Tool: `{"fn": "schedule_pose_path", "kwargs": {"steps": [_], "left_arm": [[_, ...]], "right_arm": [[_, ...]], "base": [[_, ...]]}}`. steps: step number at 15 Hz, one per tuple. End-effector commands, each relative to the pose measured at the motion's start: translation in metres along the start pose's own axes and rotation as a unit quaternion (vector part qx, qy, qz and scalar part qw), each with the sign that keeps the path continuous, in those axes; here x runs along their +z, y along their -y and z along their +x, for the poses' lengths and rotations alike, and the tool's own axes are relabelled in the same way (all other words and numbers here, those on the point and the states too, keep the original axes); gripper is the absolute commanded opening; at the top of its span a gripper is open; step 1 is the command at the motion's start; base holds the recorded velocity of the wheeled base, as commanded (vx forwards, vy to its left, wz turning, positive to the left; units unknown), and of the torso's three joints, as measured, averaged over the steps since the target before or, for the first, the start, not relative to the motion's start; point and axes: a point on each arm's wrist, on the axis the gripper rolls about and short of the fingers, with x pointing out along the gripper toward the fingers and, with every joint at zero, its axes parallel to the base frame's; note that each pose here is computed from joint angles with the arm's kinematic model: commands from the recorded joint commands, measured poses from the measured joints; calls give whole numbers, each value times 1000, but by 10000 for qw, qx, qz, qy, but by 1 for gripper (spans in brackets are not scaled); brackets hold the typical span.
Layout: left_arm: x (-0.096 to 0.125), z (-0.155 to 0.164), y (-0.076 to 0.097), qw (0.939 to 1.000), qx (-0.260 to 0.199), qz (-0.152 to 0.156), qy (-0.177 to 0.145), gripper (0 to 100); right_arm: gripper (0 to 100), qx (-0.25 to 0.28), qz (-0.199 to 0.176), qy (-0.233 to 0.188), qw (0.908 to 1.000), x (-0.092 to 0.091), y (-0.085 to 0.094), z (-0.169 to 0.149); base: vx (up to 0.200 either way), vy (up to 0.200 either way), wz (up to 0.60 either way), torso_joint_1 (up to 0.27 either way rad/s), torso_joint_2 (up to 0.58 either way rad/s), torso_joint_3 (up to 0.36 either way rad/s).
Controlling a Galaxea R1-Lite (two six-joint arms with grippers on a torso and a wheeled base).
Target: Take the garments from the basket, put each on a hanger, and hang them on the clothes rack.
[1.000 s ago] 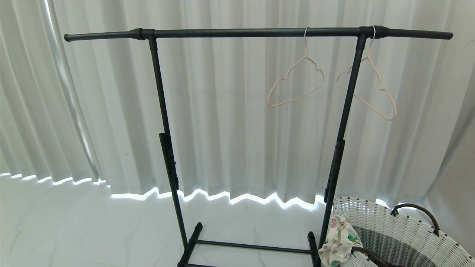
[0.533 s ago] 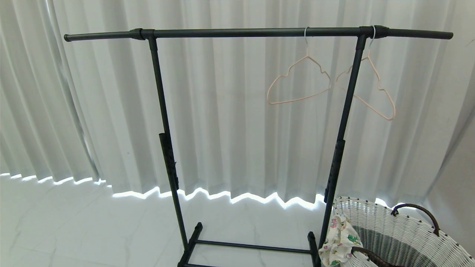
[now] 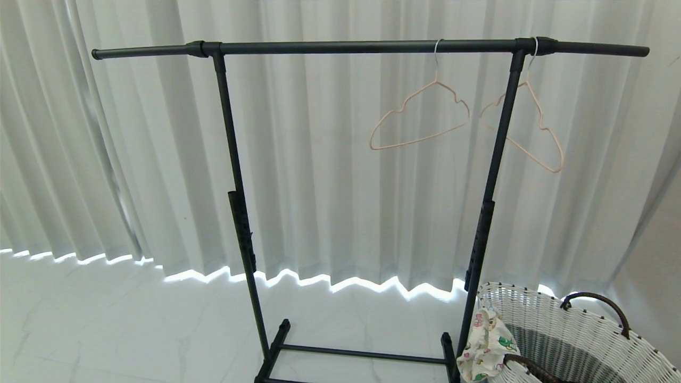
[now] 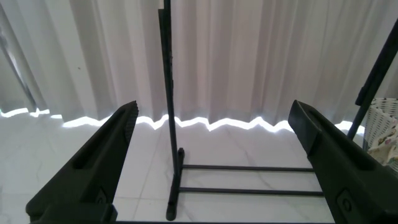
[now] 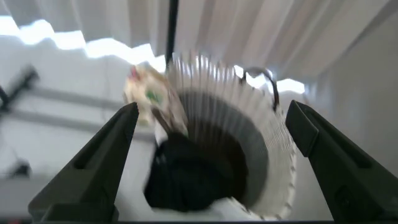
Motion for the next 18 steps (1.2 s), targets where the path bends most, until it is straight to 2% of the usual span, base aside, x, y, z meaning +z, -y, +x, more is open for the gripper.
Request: {"fn": "schedule_pose_path", "kwargs": {"steps": [1,2,3,4,6,8,10,12,15,18], "left_arm": [[0,0,0,10000,1,2,3,100],[0,0,0,10000,1,2,3,100],[0,0,0,10000,1,2,3,100],[0,0,0,10000,1,2,3,100],[0,0,0,10000,1,2,3,100],[0,0,0,10000,1,2,3,100],[0,0,0,10000,1,2,3,100],[0,0,0,10000,1,2,3,100],[0,0,0,10000,1,2,3,100],[0,0,0,10000,1,2,3,100]], "right_arm": [[100,153,-740,-2292,9704,21,2,95],[100,268,-934,-2697,9580,11,0,114],[100,347,-1081,-2895,9504,2,-1,128],[100,396,-1146,-2998,9463,-5,-2,137],[100,627,-1544,-3163,9339,-34,-10,159],[100,758,-1683,-3465,9197,-54,-13,164],[100,800,-1698,-3741,9082,-65,-14,163],[100,804,-1663,-3864,9037,-71,-14,170],[100,715,-1640,-3751,9096,-75,-14,188],[100,626,-1626,-3915,9036,-82,-12,197]], "base": [[0,0,0,0,0,0],[0,0,0,0,0,0],[0,0,0,0,0,0],[0,0,0,0,0,0],[0,0,0,0,0,0],[0,0,0,0,0,0],[0,0,0,0,0,0],[0,0,0,0,0,0],[0,0,0,0,0,0],[0,0,0,0,0,0]]}}
